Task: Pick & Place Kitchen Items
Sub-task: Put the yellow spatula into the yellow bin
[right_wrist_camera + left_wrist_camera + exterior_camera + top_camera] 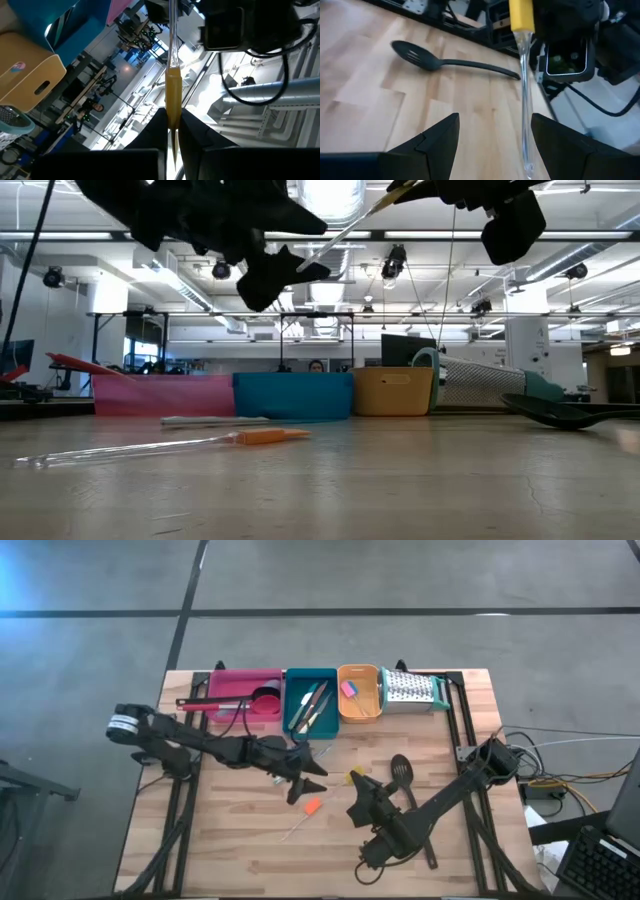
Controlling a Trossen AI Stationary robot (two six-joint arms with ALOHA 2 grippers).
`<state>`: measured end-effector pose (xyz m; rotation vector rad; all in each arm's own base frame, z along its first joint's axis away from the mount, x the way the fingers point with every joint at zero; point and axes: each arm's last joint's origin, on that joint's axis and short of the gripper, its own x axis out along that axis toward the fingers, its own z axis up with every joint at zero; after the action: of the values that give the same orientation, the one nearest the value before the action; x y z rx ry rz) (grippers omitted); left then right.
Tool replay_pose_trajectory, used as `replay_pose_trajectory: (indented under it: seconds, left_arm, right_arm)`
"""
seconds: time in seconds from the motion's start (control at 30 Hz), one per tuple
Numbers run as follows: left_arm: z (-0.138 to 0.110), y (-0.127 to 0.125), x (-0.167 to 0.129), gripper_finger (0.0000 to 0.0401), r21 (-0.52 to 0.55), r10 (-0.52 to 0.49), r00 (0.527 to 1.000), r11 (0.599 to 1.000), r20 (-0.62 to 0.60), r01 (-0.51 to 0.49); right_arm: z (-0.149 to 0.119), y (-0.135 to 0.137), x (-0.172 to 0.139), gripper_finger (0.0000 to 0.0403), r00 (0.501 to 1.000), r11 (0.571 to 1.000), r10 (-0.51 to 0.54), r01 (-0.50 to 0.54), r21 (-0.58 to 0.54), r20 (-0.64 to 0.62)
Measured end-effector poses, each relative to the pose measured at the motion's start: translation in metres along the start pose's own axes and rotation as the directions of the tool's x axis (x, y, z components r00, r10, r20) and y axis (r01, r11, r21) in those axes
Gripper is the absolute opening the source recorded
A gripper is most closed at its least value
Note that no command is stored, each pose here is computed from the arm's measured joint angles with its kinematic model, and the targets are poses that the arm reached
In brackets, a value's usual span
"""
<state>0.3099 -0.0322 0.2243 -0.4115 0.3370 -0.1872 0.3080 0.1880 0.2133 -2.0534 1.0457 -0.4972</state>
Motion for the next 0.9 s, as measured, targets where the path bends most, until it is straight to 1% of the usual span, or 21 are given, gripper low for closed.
replay_pose_trajectory:
  seconds: [0.13, 0.23, 0.43, 0.53, 0.63, 0.73, 0.83, 0.87, 0.9]
  left_arm:
    - [-0.003, 0.006, 0.006, 0.0252, -0.046, -0.062, 0.998, 0.997, -0.027, 0.061]
    - [-0.004, 0.006, 0.011, 0.0252, -0.061, -0.116, 0.992, 0.992, -0.056, 0.112]
    - [0.0, 0.007, 0.027, 0.025, -0.056, -0.13, 0.989, 0.99, -0.07, 0.126]
    - [0.003, 0.006, 0.032, 0.0233, -0.036, -0.161, 0.984, 0.987, -0.077, 0.158]
    - [0.007, 0.003, 0.035, 0.0191, -0.009, -0.189, 0.979, 0.982, -0.08, 0.188]
    - [0.008, 0.001, 0.033, 0.0124, 0.018, -0.193, 0.976, 0.98, -0.103, 0.196]
    - [0.008, -0.002, 0.03, 0.0045, 0.046, -0.199, 0.974, 0.978, -0.108, 0.205]
    - [0.008, -0.002, 0.03, 0.0026, 0.053, -0.198, 0.974, 0.977, -0.107, 0.205]
    - [0.008, -0.002, 0.03, 0.002, 0.057, -0.202, 0.973, 0.976, -0.111, 0.209]
  right_arm:
    - [0.0, 0.0, 0.0, 0.0013, 1.0, 1.0, 0.0, 0.0, 0.005, 0.0]
    - [0.0, 0.0, 0.0, 0.0013, 1.0, 1.0, 0.0, 0.0, 0.007, 0.0]
    - [0.0, 0.0, 0.0, 0.0013, 1.0, 1.0, 0.001, -0.001, 0.018, 0.0]
    - [0.0, 0.0, 0.0, 0.0013, 1.0, 1.0, 0.0, 0.0, 0.027, 0.0]
    - [0.0, 0.0, 0.0, 0.0013, 1.0, 0.999, 0.001, -0.001, 0.045, 0.0]
    - [0.0, 0.0, 0.0, 0.0013, 1.0, 0.999, 0.001, -0.001, 0.052, 0.0]
    - [0.0, 0.0, 0.0, 0.0013, 1.0, 0.999, -0.003, 0.003, 0.047, -0.002]
    - [0.0, 0.0, 0.0, 0.0013, 1.0, 0.999, -0.009, 0.009, 0.046, -0.006]
    - [0.0, 0.0, 0.0, 0.0013, 1.0, 0.999, -0.01, 0.011, 0.041, -0.006]
